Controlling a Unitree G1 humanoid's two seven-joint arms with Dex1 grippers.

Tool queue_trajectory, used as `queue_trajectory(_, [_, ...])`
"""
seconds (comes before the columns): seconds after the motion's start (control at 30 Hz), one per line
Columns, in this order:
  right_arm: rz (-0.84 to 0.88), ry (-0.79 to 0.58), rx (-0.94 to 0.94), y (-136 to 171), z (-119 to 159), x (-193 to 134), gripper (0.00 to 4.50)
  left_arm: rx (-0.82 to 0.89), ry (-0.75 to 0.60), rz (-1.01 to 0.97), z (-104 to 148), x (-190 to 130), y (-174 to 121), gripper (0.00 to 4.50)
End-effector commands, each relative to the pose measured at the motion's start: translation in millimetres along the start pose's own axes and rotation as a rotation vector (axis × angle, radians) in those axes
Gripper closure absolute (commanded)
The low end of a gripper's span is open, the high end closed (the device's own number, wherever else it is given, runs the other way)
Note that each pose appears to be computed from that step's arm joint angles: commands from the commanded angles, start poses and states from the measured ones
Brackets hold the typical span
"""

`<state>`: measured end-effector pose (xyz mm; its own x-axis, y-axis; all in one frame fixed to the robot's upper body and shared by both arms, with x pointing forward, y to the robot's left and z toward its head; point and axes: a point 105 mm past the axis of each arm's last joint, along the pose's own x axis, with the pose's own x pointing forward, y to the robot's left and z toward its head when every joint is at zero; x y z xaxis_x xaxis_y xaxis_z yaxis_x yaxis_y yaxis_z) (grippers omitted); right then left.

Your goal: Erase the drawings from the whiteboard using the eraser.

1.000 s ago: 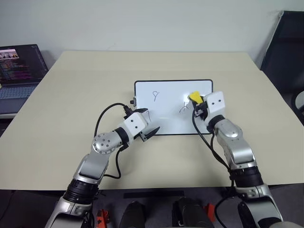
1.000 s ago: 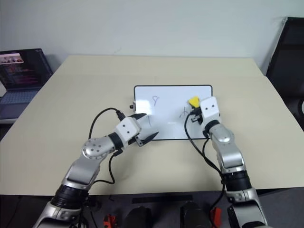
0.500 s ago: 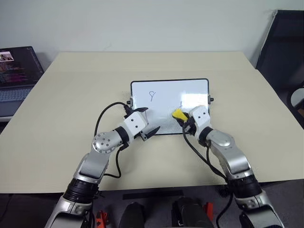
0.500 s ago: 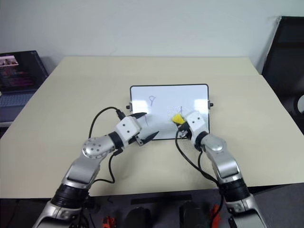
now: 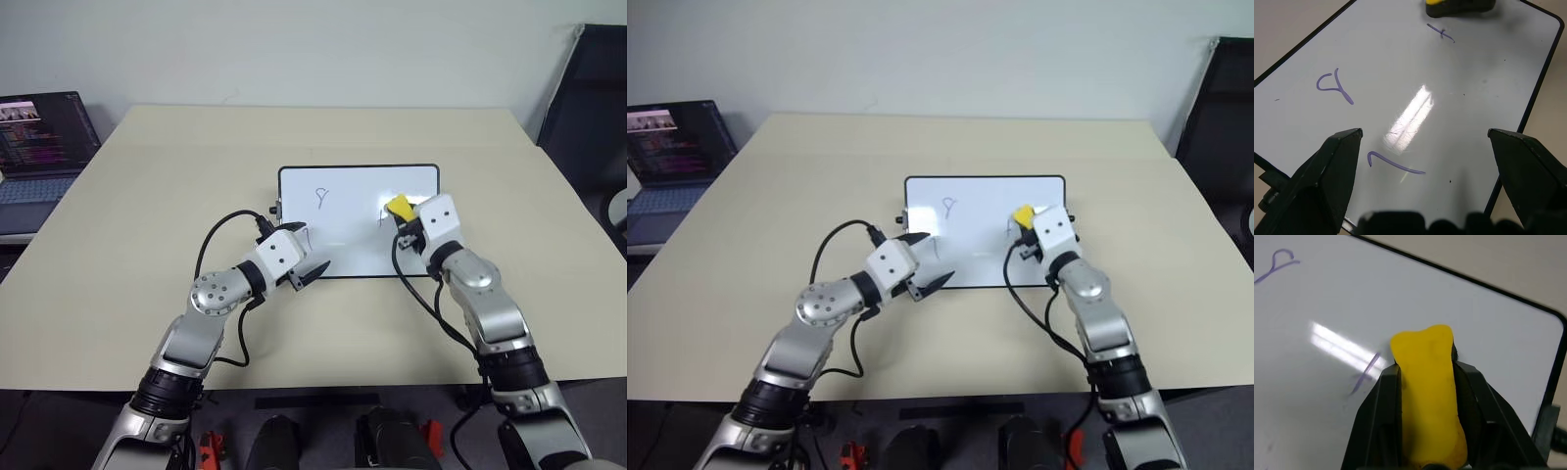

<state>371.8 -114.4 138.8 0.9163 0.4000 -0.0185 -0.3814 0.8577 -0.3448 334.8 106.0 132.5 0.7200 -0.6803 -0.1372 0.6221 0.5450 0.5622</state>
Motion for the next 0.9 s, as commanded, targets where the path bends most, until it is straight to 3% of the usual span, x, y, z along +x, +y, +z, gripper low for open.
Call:
queue_trajectory(0.03, [0.124,0.034,0.028,26.9,-7.8,-6.3,3.32,0.027,-0.051,0.024,15.0,-2.5,7.7,0.00])
queue_trajectory(0.13, [0.215,0.039,0.057,48.1,-10.4,-8.7,3.32,0.030,-0.053,0.025,15.4,-1.4,9.3,0.00])
queue_trajectory(0.27, [0.210,0.012,0.056,47.2,-3.2,-0.8,3.32,0.031,-0.053,0.020,15.3,-1.8,8.4,0.00])
queue_trajectory(0.43, [0.036,0.040,0.001,8.7,-6.1,15.0,3.32,0.030,-0.053,0.015,16.0,-2.1,6.6,0.00])
queue_trajectory(0.63, [-0.129,0.112,-0.068,-36.0,-22.7,5.7,3.32,0.027,-0.046,0.019,14.9,-4.0,6.0,0.00])
queue_trajectory(0.73, [-0.128,0.120,-0.074,-35.6,-25.5,1.2,3.32,0.025,-0.048,0.012,15.1,-2.5,4.0,0.00])
queue_trajectory(0.9, [-0.045,0.104,-0.034,-8.6,-26.6,-7.3,3.32,0.026,-0.056,0.009,16.5,1.2,5.6,0.00])
